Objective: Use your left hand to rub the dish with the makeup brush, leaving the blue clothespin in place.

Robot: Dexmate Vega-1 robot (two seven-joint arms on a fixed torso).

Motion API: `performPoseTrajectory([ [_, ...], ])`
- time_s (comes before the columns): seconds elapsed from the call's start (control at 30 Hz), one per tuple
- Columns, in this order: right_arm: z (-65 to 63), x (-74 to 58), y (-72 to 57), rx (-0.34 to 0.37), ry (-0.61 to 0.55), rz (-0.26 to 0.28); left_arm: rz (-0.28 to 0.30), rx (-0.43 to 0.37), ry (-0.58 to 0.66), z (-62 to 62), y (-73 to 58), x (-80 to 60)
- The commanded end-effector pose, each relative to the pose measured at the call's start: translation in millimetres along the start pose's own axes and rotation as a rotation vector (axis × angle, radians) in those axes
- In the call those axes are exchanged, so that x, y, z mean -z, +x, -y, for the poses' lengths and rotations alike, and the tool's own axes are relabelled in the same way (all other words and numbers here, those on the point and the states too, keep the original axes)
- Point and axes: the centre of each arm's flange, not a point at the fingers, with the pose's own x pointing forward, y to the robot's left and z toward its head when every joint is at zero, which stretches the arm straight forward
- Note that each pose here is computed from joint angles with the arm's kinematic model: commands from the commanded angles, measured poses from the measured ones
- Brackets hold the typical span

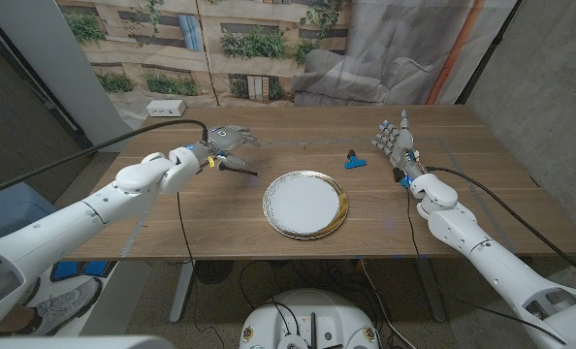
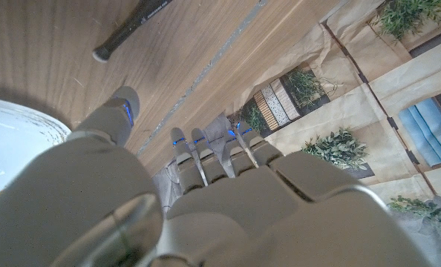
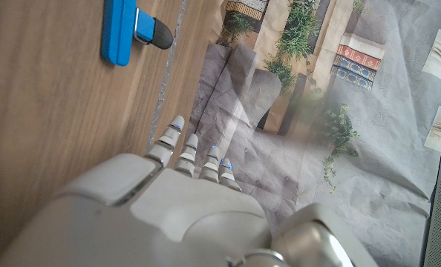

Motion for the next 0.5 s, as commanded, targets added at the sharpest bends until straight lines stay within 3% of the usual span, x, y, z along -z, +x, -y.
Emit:
performPoseTrajectory([
  [0.03,0.1,0.0,0.0,0.0,0.0,0.0,-0.009,0.061,0.125,2.6,2.2,-5.7],
  [0.37,0.1,-0.1,0.0,0.0,0.0,0.0,-0.006,0.11,0.168,7.6,4.7,-18.8],
  [0.43,0.1,-0.1,0.0,0.0,0.0,0.0,0.027,0.114,0.154,9.1,6.1,-21.0],
  [0.5,0.1,-0.1,0.0,0.0,0.0,0.0,0.024,0.122,0.154,10.6,6.5,-22.9],
])
